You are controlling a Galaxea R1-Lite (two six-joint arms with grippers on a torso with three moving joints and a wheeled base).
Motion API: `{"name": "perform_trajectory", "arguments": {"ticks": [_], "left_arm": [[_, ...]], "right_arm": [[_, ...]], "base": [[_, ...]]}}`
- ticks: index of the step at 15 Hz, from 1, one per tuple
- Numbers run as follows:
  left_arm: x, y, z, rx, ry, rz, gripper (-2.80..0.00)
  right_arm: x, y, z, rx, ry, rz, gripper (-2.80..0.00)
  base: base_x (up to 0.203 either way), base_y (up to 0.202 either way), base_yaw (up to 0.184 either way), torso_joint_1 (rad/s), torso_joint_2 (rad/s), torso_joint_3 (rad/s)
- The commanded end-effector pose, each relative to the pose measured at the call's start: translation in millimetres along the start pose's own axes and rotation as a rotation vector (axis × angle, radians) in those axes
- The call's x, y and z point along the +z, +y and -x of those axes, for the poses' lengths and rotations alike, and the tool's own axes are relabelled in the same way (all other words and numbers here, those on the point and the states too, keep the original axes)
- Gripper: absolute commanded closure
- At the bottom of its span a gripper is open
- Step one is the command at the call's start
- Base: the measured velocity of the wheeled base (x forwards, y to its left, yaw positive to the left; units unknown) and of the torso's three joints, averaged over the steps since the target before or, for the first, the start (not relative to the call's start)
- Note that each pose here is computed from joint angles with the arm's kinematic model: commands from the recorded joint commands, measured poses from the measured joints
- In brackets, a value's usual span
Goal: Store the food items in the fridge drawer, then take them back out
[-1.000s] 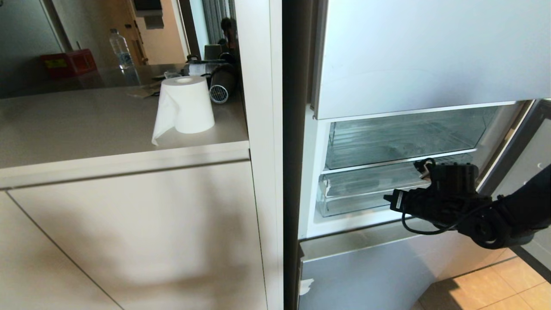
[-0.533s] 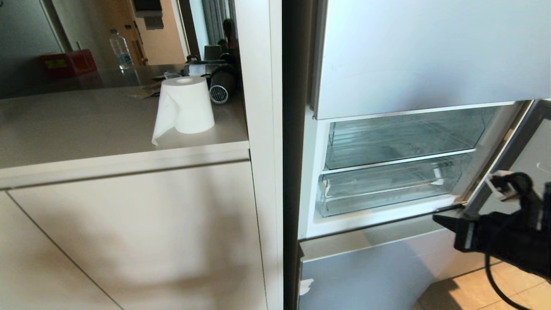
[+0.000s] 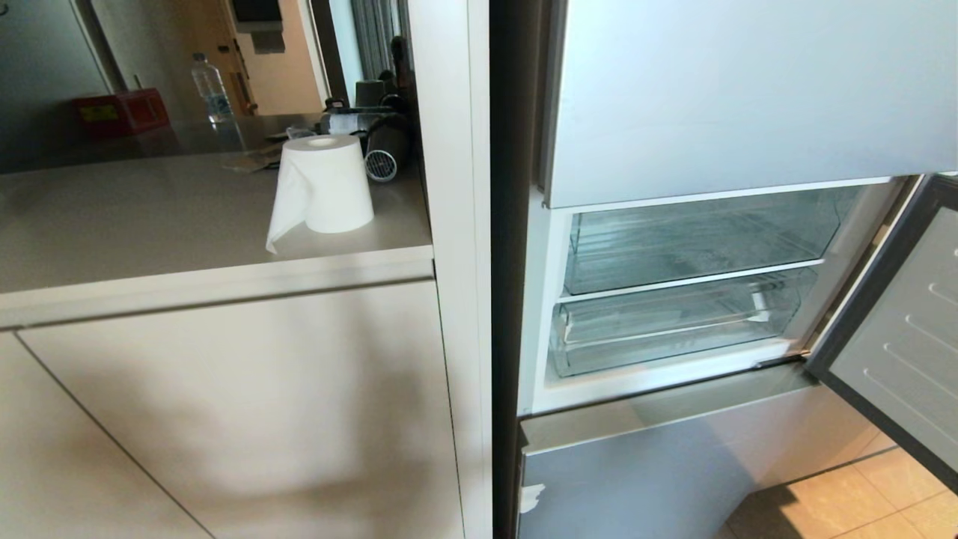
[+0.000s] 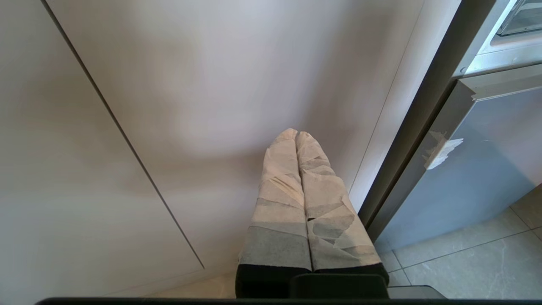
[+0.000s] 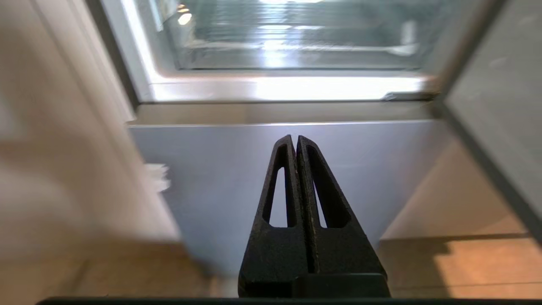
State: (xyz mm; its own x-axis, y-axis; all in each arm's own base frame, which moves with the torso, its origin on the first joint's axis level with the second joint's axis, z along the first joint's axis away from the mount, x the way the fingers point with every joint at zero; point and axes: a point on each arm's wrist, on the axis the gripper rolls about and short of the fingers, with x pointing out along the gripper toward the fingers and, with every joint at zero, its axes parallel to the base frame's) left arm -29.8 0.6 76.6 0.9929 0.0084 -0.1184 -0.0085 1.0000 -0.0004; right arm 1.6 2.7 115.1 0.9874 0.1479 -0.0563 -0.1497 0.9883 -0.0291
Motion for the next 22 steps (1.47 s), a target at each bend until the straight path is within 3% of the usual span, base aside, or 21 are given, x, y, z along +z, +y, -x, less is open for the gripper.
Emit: {"name": "perform_trajectory", "arguments": {"ticks": [1, 3, 9, 22], "left_arm": [[0, 0.0, 0, 0.001, 0.001, 0.001, 0.00], [0, 0.0, 0, 0.000, 0.001, 0.001, 0.00], [0, 0.0, 0, 0.001, 0.000, 0.001, 0.00], [0, 0.0, 0, 0.001, 0.001, 0.001, 0.00]], "right_arm": [[-22, 3, 25, -0.052, -0.167, 0.039, 0.00], [-42, 2, 22, -0.129, -0.043, 0.044, 0.00], [-41, 2, 22, -0.135, -0.049, -0.001, 0.00], [-41, 2, 22, -0.142, -0.050, -0.029, 0.00]], "base": [[0.000, 0.000, 0.000, 0.000, 0.00, 0.000], [0.000, 0.000, 0.000, 0.000, 0.00, 0.000], [-0.001, 0.000, -0.013, 0.001, 0.00, -0.001], [-0.002, 0.005, -0.165, 0.003, 0.00, 0.003]]}}
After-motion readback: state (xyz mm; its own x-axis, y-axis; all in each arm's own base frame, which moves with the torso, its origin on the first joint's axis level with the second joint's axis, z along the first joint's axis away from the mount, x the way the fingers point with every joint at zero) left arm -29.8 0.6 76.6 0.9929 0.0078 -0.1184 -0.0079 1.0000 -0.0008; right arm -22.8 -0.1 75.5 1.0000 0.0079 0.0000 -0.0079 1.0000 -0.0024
